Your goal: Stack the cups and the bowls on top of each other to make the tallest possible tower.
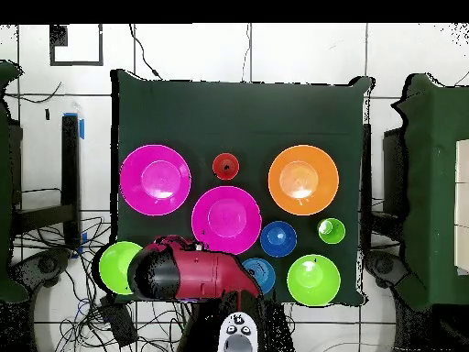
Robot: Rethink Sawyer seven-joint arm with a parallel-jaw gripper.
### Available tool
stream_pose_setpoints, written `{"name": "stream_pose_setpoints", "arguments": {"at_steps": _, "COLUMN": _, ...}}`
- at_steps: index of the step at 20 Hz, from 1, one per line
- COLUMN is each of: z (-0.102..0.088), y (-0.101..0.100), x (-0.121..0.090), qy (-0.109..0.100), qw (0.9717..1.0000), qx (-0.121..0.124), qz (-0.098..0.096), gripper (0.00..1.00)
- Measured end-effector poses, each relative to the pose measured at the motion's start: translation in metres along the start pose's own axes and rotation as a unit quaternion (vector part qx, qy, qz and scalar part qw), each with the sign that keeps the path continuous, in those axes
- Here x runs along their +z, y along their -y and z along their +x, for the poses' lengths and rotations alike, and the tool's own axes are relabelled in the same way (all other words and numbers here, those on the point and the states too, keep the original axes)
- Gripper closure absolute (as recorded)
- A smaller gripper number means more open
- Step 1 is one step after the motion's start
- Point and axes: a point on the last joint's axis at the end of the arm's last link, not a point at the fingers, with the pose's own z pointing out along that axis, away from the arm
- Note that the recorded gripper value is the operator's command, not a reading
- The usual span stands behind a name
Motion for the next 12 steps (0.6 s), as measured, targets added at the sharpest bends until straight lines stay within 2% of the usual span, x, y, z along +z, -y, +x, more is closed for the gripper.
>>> {"name": "stream_pose_setpoints", "arguments": {"at_steps": 7, "z": -0.004, "y": 0.013, "x": 0.045, "qy": 0.019, "qw": 0.9996, "qx": 0.021, "qz": 0.001, "gripper": 0.00}}
{"name": "stream_pose_setpoints", "arguments": {"at_steps": 12, "z": -0.007, "y": 0.026, "x": 0.068, "qy": 0.032, "qw": 0.9989, "qx": 0.034, "qz": 0.000, "gripper": 0.00}}
